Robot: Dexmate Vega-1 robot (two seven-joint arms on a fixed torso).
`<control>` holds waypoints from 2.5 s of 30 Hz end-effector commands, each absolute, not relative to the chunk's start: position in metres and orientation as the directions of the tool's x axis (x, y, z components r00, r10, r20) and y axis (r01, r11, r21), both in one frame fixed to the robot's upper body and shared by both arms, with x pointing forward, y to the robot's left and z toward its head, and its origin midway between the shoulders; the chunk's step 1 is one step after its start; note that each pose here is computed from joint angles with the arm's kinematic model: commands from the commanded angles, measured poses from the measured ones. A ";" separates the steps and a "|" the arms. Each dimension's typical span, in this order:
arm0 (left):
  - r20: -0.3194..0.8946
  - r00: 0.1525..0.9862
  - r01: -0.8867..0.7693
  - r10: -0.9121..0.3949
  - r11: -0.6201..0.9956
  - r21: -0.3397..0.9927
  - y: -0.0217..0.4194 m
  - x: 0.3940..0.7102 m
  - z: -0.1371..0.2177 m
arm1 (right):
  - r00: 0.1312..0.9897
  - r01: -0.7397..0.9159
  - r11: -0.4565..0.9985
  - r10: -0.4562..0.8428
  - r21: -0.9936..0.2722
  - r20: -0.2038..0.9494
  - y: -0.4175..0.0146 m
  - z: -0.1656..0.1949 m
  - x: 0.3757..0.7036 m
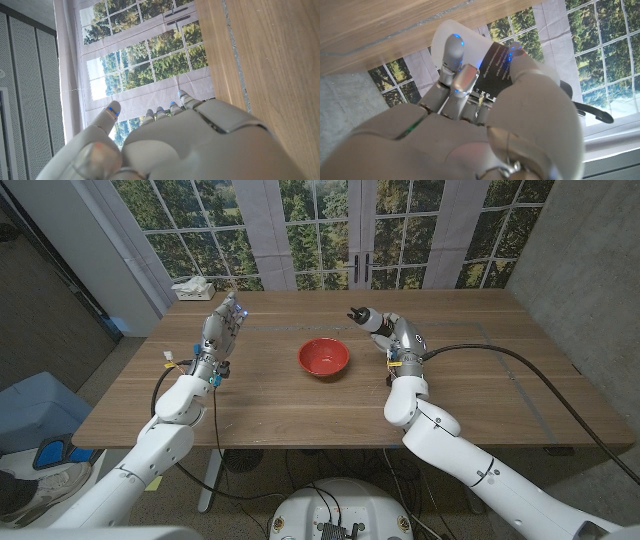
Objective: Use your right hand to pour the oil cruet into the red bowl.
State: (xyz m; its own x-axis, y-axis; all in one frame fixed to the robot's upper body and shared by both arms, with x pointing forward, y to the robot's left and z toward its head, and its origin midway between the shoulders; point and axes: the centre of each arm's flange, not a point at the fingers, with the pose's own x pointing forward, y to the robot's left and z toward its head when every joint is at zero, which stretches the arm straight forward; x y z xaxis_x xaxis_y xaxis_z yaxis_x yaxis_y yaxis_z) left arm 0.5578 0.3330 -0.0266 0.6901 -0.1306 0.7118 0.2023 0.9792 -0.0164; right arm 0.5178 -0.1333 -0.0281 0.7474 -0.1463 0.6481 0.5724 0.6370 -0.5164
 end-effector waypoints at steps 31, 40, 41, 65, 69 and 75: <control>0.719 0.684 0.206 -0.125 0.978 -0.026 0.333 0.552 -0.033 | 0.690 0.697 0.323 -0.059 -0.640 0.722 -0.102 -0.013 0.529; 0.720 0.682 0.207 -0.124 0.978 -0.028 0.334 0.551 -0.034 | 0.667 0.726 0.255 -0.041 -0.638 0.744 -0.099 -0.011 0.537; 0.720 0.682 0.207 -0.125 0.978 -0.027 0.334 0.551 -0.034 | 0.666 0.728 0.252 -0.041 -0.637 0.745 -0.099 -0.011 0.538; 0.724 0.679 0.209 -0.120 0.977 -0.034 0.338 0.551 -0.034 | 0.591 0.806 0.037 0.026 -0.591 0.806 -0.071 -0.015 0.548; 0.724 0.679 0.210 -0.121 0.977 -0.034 0.339 0.551 -0.034 | 0.598 0.801 0.014 0.006 -0.598 0.801 -0.066 -0.015 0.551; 0.723 0.681 0.209 -0.118 0.977 -0.038 0.340 0.552 -0.036 | 0.598 0.800 -0.054 -0.016 -0.598 0.801 -0.058 -0.016 0.554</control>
